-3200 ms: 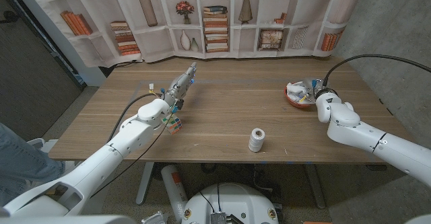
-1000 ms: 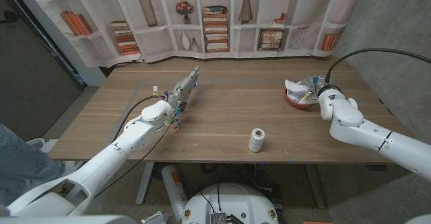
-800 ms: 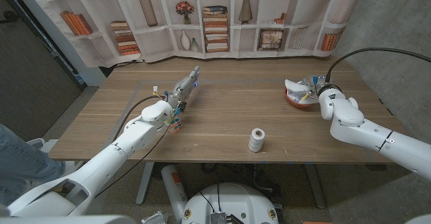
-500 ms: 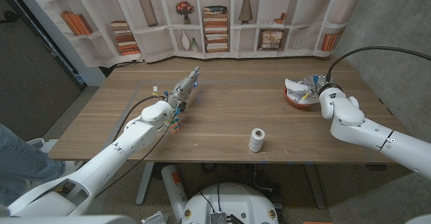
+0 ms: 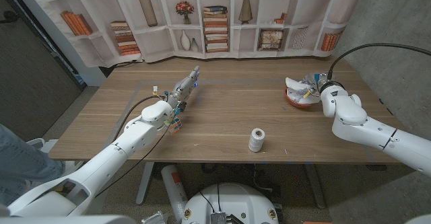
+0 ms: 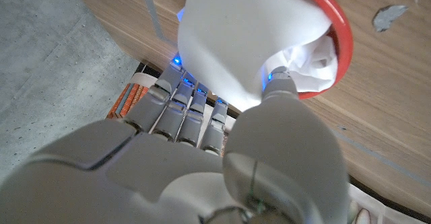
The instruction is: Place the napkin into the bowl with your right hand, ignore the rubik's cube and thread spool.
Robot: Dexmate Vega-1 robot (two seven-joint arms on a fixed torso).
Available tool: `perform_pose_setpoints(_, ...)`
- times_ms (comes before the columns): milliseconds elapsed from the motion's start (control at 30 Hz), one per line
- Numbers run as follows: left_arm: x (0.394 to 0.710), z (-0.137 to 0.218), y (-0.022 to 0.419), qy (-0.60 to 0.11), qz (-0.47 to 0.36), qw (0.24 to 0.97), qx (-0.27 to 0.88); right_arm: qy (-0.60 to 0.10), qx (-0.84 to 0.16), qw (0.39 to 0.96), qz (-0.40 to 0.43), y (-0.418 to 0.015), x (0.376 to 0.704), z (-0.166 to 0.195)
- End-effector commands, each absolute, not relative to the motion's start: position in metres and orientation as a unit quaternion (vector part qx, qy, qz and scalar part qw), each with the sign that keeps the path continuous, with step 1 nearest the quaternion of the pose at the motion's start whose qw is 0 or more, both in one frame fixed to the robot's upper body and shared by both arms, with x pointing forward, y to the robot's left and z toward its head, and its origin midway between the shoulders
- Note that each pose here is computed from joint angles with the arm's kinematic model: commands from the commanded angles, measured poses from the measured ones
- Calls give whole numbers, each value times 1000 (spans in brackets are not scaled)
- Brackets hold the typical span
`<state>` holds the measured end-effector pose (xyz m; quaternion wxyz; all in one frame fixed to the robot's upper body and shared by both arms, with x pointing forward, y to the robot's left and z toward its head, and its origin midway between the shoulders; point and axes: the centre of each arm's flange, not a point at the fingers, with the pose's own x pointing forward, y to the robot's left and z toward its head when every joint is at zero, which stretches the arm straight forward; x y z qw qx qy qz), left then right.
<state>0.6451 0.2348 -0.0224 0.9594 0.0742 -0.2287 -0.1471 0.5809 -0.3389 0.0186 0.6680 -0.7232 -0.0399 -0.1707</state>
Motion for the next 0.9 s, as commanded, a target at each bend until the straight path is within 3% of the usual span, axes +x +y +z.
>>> perform_pose_setpoints(33,644,-21,234,-231,-147,959,74,-39,-725,666,-172,-338,574,22)
perform_pose_setpoints(900,645,-19,239,-233,-143,959,72,-52,-723,666,-177,-336,565,36)
